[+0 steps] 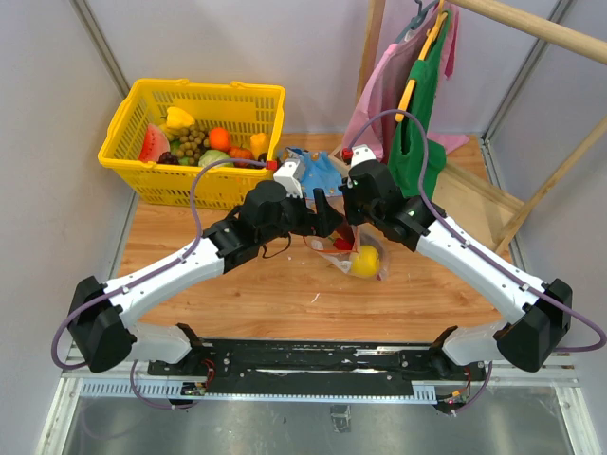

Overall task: Place the food in the zip-top bag and seal the zipper
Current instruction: Place the fake fruit in the zipper food storage bag, then pick up the fake vegetable from the bin.

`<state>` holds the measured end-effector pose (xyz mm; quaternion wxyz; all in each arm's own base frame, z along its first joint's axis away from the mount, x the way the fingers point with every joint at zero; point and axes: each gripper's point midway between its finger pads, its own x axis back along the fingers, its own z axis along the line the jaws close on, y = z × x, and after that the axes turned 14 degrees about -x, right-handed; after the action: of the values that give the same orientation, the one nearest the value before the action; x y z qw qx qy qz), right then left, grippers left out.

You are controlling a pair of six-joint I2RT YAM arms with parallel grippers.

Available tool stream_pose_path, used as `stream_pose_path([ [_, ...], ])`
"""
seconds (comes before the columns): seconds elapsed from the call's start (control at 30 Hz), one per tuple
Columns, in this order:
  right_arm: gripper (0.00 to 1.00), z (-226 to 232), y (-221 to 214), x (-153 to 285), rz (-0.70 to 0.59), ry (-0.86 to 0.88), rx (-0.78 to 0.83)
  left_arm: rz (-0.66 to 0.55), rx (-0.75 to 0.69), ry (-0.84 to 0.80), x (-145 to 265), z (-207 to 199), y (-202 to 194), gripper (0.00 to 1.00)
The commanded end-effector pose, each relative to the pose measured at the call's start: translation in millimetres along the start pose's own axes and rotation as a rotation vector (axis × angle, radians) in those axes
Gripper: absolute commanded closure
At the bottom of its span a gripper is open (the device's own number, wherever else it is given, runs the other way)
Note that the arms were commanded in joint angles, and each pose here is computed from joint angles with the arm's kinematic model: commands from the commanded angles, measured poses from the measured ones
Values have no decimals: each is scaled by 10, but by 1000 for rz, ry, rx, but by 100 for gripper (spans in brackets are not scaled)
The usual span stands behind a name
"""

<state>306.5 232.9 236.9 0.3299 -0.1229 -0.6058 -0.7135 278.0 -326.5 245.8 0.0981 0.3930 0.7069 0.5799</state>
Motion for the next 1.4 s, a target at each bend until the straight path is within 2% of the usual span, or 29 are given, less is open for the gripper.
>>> stream_pose_path([
  [0.0, 99, 2, 122, 83, -44, 21, -35, -28, -10, 74, 230, 55, 227, 8],
  [0.33, 99, -16, 92, 77, -37, 21, -32, -18, -129, 316, 603, 462, 558, 7],
  [0.63, 99, -26, 97, 70, -38, 17, -26, 30, -182, 541, 888, 1103, 918, 5],
  [1.0, 99, -54, 104, 46, -37, 5, -5, 81, -134, 714, 1033, 2034, 1283, 2],
  [1.37, 99, -104, 110, 4, -34, -11, 7, 204, -9, 865, 855, 3079, 1266, 2],
])
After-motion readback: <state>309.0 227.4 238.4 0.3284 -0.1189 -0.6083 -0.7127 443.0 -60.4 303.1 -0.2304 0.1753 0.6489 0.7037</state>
